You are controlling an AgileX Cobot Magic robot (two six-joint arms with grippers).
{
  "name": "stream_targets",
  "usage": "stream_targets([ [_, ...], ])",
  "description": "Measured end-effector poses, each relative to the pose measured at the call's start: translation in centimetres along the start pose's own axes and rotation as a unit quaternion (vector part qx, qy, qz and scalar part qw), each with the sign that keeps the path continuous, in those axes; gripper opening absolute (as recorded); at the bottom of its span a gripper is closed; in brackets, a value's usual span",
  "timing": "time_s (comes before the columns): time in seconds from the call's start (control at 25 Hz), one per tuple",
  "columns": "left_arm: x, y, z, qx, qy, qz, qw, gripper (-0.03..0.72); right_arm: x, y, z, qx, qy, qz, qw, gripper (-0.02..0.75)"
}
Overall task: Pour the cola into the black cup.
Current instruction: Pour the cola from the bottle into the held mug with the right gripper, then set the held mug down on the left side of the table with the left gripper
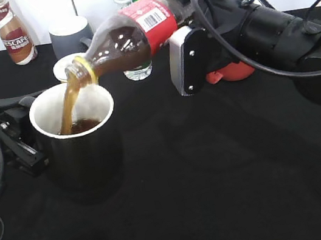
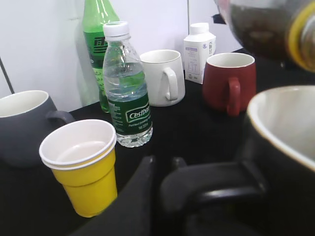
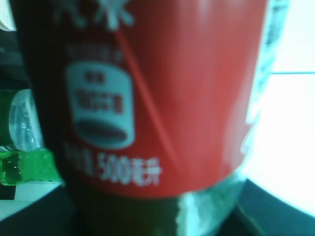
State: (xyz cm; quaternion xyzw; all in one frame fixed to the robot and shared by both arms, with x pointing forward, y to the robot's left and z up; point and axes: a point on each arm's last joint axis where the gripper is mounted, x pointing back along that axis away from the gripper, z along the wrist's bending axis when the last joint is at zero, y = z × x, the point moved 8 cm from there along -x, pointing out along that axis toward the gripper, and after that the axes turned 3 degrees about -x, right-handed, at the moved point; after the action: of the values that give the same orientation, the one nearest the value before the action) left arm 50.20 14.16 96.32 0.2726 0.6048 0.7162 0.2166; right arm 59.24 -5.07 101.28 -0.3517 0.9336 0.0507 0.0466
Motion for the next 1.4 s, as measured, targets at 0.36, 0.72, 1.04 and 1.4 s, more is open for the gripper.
stream_targets([
  [0.36, 0.0, -0.1, 0.0, 0.0, 0.0, 0.002, 1.0, 0.055, 0.0, -0.1, 0.2, -0.098, 0.004, 0.005, 0.995, 0.366],
  [0.72, 0.2, 0.0, 2.5, 0.043, 0.074, -0.004, 0.996, 0.054, 0.1, 0.2, -1.0, -0.616, -0.01, -0.015, 0.788, 0.366],
  [1.04, 4.6, 0.5, 12.9, 0.058, 0.311, -0.051, 0.947, 0.054, 5.5, -3.1, -4.0, -0.696, -0.057, 0.072, 0.712, 0.366],
  [1.4, -2.0, -4.2, 19.8, 0.059, 0.347, -0.031, 0.936, 0.054, 13.4, -15.7, -5.1, -0.661, -0.204, 0.211, 0.691, 0.365],
])
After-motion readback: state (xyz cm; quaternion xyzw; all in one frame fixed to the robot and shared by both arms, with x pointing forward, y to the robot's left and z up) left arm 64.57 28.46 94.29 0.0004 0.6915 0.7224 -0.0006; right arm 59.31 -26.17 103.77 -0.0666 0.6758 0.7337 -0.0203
